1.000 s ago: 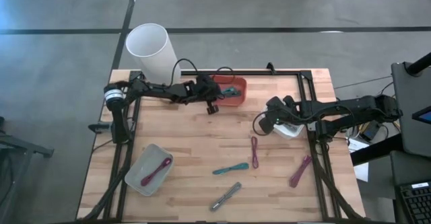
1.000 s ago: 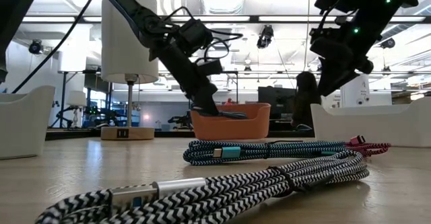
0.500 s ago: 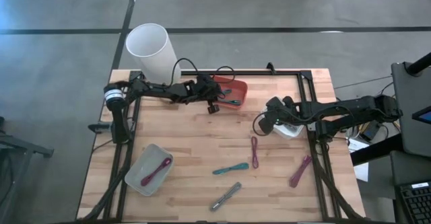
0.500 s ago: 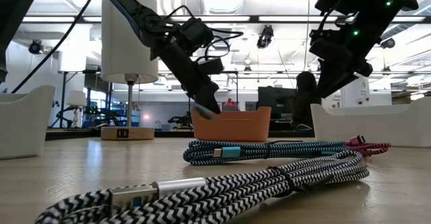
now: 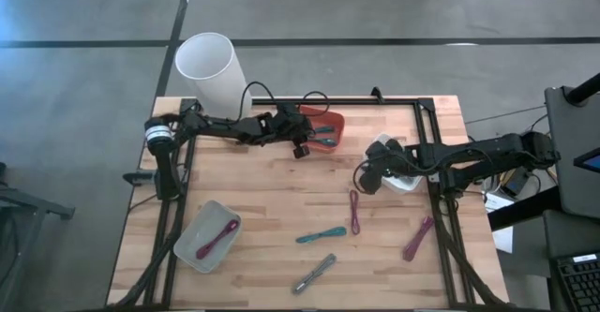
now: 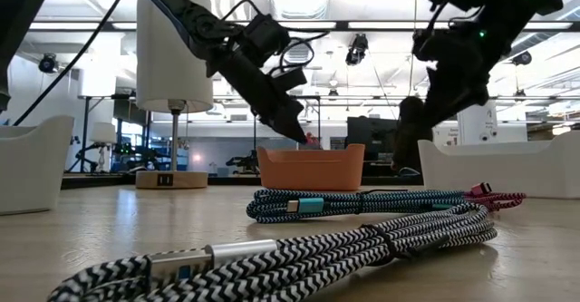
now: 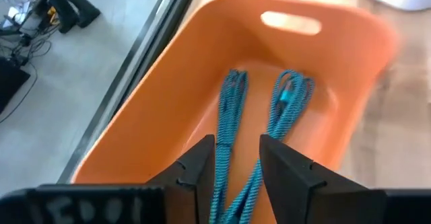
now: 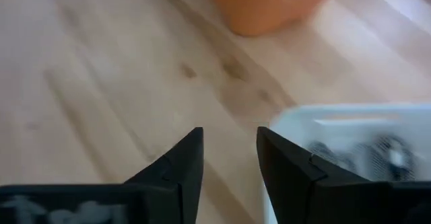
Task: Pick & Place USB Port
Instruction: Put the blue and white charger cable into the orange bin
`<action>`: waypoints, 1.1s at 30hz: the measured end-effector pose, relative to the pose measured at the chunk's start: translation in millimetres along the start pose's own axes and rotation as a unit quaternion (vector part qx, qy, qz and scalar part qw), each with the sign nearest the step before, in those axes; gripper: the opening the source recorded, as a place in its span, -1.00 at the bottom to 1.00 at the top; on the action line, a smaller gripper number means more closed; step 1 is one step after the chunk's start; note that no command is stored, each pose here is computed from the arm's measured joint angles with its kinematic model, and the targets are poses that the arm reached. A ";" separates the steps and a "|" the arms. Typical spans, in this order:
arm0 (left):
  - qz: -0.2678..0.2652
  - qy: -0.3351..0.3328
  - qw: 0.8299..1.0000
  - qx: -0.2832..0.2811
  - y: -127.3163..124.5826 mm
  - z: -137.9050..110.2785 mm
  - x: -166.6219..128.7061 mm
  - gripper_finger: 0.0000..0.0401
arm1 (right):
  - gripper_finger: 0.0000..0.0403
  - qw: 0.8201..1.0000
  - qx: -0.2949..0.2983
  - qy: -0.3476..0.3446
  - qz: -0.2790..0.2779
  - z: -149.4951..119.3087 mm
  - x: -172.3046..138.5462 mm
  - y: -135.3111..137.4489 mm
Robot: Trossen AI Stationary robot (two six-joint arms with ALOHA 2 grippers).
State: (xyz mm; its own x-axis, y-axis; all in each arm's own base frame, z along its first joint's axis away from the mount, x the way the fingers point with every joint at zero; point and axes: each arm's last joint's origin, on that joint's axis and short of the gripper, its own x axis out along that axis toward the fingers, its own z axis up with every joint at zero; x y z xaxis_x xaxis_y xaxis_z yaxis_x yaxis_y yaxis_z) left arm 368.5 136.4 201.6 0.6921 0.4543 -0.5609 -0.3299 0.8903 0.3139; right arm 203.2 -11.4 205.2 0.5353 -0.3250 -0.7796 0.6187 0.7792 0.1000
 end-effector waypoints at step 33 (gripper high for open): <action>-0.053 0.003 0.999 0.002 0.4 29.7 -97.9 -0.39 | -0.16 0.942 -0.201 0.078 0.256 -41.3 49.4 134.8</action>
State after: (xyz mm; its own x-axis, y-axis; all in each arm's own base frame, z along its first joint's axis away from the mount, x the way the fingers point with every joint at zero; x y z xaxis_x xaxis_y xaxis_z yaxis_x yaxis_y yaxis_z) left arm 319.7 91.3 279.4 0.7188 0.3575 -0.5962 -0.2521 0.9333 0.2556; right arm 289.3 99.7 154.7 0.5946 0.2070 -0.7769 0.0171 0.9628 0.2696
